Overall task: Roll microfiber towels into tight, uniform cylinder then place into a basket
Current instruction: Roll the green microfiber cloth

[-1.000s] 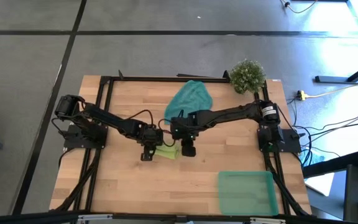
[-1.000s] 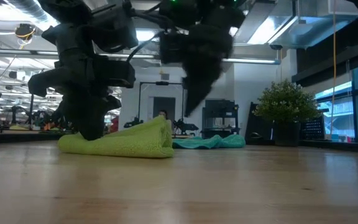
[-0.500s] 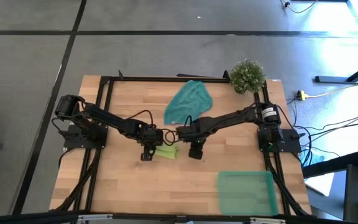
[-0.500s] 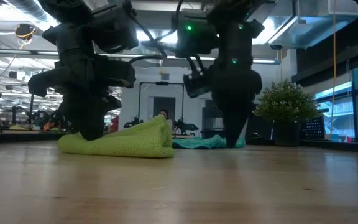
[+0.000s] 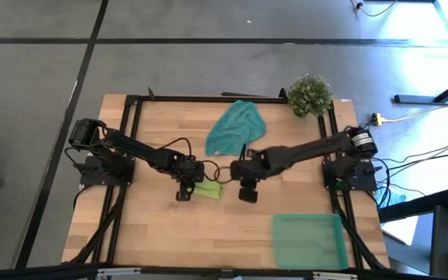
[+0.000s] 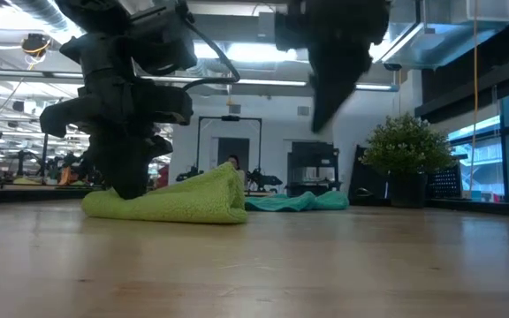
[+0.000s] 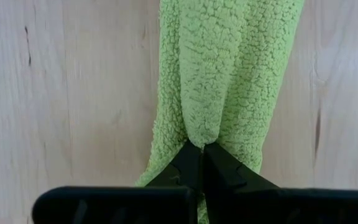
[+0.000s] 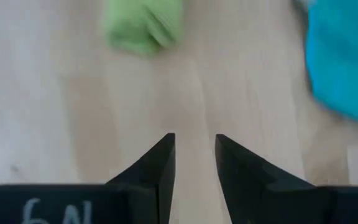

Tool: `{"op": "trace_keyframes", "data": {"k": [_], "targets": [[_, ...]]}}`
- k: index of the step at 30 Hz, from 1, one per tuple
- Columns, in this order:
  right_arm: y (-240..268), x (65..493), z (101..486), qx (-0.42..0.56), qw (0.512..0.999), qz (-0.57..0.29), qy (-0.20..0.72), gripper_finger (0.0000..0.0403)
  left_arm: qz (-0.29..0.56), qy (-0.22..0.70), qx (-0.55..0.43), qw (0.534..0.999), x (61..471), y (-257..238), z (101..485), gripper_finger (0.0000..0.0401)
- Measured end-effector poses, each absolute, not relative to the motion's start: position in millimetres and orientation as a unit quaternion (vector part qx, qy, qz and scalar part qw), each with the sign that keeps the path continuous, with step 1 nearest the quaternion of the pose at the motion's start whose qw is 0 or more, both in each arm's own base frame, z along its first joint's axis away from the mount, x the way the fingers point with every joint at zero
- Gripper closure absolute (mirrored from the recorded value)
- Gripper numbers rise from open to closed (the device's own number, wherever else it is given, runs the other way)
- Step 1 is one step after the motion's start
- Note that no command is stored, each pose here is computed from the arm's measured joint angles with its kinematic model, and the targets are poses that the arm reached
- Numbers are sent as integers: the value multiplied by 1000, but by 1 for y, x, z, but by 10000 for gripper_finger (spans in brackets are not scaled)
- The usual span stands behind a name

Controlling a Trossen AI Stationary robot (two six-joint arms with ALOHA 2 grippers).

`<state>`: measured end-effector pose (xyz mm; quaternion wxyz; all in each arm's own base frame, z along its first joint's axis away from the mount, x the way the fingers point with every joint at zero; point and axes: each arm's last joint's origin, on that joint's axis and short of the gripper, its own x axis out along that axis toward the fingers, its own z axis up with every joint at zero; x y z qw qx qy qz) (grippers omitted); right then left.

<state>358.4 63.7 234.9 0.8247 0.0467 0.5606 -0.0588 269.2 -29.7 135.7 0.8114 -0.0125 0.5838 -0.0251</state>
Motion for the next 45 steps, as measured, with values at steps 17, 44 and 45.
{"op": "trace_keyframes", "data": {"k": [17, 44, 45], "targets": [[95, 375, 162, -22, 954, 50, 294, 288, -88, 581, 6, 809, 269, -32, 136, 400], [70, 386, 115, 8, 935, 66, 348, 288, -117, 573, 8, 811, 270, -31, 136, 400], [70, 387, 116, 6, 937, 71, 341, 288, -117, 573, 6, 811, 270, -30, 136, 400]]}}
